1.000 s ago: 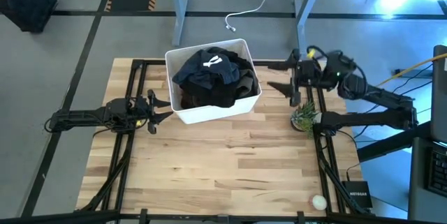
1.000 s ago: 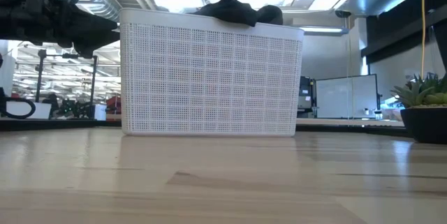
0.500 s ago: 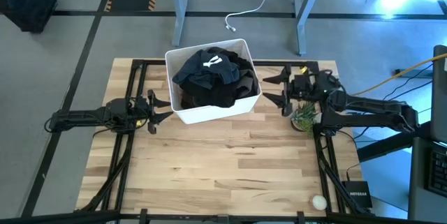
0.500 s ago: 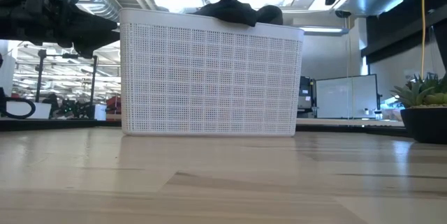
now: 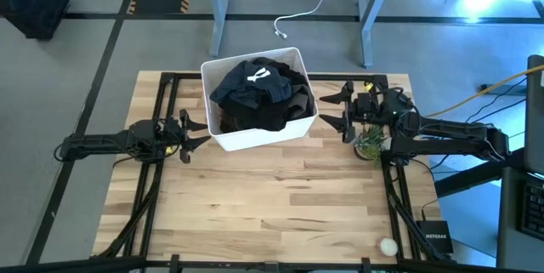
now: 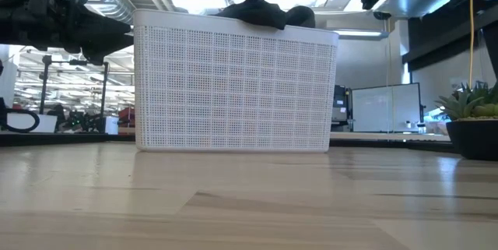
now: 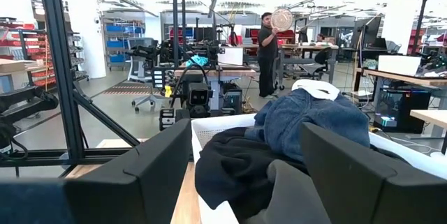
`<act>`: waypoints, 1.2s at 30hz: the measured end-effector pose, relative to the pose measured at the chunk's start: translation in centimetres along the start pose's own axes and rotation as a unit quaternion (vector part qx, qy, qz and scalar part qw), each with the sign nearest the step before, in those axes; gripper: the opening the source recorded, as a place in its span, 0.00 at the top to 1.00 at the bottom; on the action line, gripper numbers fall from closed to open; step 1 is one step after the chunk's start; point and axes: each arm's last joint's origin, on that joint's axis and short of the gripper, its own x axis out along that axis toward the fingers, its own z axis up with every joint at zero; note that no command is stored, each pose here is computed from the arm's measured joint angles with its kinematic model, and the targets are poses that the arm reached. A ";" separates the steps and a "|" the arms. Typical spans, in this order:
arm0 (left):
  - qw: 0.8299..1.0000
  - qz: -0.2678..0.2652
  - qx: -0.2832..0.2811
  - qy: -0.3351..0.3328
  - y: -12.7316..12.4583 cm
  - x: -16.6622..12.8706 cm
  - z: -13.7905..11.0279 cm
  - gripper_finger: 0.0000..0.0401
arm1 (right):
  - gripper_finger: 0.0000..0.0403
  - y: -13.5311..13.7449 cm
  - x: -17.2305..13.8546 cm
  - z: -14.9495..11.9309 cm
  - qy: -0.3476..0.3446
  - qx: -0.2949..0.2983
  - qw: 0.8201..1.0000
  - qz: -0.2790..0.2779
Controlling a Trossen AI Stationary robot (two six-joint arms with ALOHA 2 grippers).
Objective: Sort clothes
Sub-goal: Return to Home Position
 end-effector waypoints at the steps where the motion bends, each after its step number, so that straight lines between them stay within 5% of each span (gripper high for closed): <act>1: 1.000 0.000 0.000 0.000 0.0 0.0 0.0 0.54 | 0.30 0.0 0.0 0.0 0.000 0.000 1.000 0.000; 19: 1.000 0.000 0.000 0.000 0.0 0.0 0.0 0.54 | 0.30 0.1 -0.5 0.1 -0.028 -0.016 0.999 -0.001; 36: 1.000 0.000 0.000 0.000 0.0 0.0 0.0 0.54 | 0.30 1.3 -5.3 -4.8 -0.044 0.006 0.999 0.012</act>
